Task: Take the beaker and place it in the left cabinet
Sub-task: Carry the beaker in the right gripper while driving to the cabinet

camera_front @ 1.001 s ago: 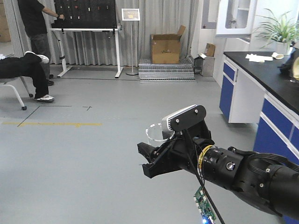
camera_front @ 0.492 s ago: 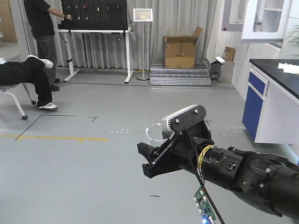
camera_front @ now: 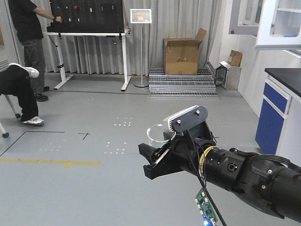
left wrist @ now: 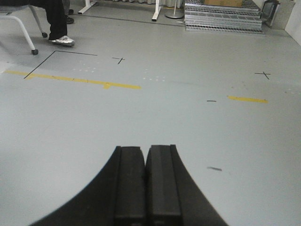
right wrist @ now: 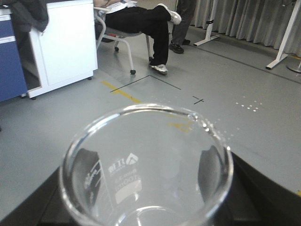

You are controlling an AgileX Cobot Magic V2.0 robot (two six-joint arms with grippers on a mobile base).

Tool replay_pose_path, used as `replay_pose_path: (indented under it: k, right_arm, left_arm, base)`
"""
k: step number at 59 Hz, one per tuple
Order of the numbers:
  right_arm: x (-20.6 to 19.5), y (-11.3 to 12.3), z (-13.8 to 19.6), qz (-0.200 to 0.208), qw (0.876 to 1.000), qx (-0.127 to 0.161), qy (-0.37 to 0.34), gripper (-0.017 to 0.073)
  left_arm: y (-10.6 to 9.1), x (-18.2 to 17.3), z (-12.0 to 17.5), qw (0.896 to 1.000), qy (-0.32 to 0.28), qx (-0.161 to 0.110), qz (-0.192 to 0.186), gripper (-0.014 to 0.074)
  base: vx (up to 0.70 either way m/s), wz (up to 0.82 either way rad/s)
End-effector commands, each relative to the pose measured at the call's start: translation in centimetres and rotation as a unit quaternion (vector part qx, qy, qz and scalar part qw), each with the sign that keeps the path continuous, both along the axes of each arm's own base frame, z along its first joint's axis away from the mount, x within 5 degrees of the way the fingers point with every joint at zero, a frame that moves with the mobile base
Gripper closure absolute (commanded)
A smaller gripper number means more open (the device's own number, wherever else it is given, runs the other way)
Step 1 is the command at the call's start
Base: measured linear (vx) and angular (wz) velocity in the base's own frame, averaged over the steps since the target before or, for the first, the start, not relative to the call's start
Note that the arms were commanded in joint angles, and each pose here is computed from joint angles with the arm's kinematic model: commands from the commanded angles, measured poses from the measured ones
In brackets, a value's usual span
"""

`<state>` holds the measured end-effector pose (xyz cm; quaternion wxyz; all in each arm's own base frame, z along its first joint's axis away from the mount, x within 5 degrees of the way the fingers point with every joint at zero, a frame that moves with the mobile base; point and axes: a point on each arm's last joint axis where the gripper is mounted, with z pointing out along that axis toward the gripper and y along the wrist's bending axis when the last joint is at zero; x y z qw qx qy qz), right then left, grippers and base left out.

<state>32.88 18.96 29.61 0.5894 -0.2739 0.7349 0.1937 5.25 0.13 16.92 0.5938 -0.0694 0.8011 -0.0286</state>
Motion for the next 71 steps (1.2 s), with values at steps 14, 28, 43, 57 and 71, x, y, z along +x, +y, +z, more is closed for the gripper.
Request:
replay_pose_path:
  k: [14,28,43,57,71]
  right_arm:
    - [-0.67,0.09,3.08,0.020,0.998,0.040,-0.047,0.0323]
    - [-0.67,0.09,3.08,0.020,0.998,0.040,-0.047,0.0323]
    - [-0.59,0.01,2.95,0.016,0.998,0.036,-0.044,0.0323]
    - [-0.60,0.04,2.93,0.016,0.998,0.036,-0.043,0.0323]
    - [-0.58,0.01,2.93,0.015,0.998,0.036,-0.043,0.0323]
  left_arm:
    - [0.00,0.09,1.39,0.998,-0.055,-0.002,0.000,0.0600]
    - [0.00,0.09,1.39,0.998,-0.055,-0.002,0.000,0.0600]
    - [0.00,0.09,1.38,0.999,-0.054,-0.002,0.000,0.0600]
    - [0.00,0.09,1.38,0.999,-0.054,-0.002,0.000,0.0600]
    - [0.00,0.09,1.38,0.999,-0.054,-0.002,0.000,0.0600]
  base:
    - [0.71,-0.02]
    - [0.74,0.01]
    - [0.74,0.06]
    - [0.72,0.02]
    - [0.70,-0.03]
